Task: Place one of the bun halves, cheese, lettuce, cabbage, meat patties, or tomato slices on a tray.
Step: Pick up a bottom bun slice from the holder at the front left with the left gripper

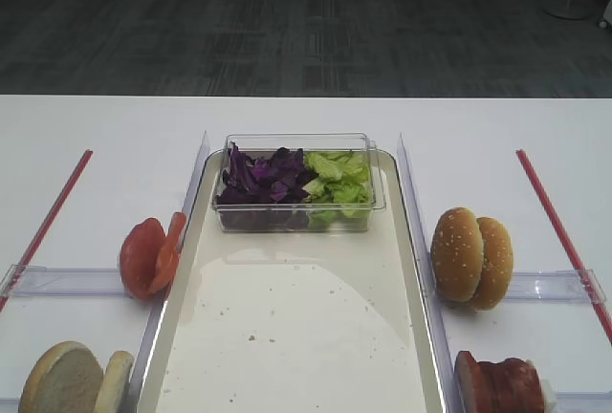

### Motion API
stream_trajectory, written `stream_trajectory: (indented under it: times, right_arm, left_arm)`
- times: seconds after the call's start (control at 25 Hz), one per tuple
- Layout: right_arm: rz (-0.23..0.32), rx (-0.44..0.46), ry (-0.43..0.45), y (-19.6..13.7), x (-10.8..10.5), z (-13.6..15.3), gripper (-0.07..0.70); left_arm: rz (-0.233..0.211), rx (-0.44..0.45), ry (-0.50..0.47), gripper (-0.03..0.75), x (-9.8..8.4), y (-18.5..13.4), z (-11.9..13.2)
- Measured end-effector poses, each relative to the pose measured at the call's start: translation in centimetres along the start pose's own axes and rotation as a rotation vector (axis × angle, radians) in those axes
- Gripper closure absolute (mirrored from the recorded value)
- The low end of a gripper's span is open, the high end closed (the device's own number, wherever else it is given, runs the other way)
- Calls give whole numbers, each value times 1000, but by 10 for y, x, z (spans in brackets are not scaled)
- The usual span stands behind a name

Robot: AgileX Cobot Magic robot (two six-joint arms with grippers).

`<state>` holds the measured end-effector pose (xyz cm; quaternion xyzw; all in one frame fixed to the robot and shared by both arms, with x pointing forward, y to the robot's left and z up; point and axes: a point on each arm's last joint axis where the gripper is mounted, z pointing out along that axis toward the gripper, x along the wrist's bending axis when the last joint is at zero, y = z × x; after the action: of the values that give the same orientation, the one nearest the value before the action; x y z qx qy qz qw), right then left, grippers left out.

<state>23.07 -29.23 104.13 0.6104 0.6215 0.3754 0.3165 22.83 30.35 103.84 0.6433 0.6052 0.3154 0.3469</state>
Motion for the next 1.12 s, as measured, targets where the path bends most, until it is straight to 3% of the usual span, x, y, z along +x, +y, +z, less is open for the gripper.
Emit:
stream_trajectory:
  times: [0.72, 0.92, 1.12]
  right_arm:
    - [0, 0, 0, 0, 0, 0, 126]
    - [5, 0, 0, 0, 0, 0, 126]
    - [0, 0, 0, 0, 0, 0, 126]
  left_arm:
    - [-2, 7, 0, 224, 0, 1, 1]
    - [-45, 131, 6, 224, 0, 10, 15]
    - [-75, 345, 23, 224, -1, 23, 43]
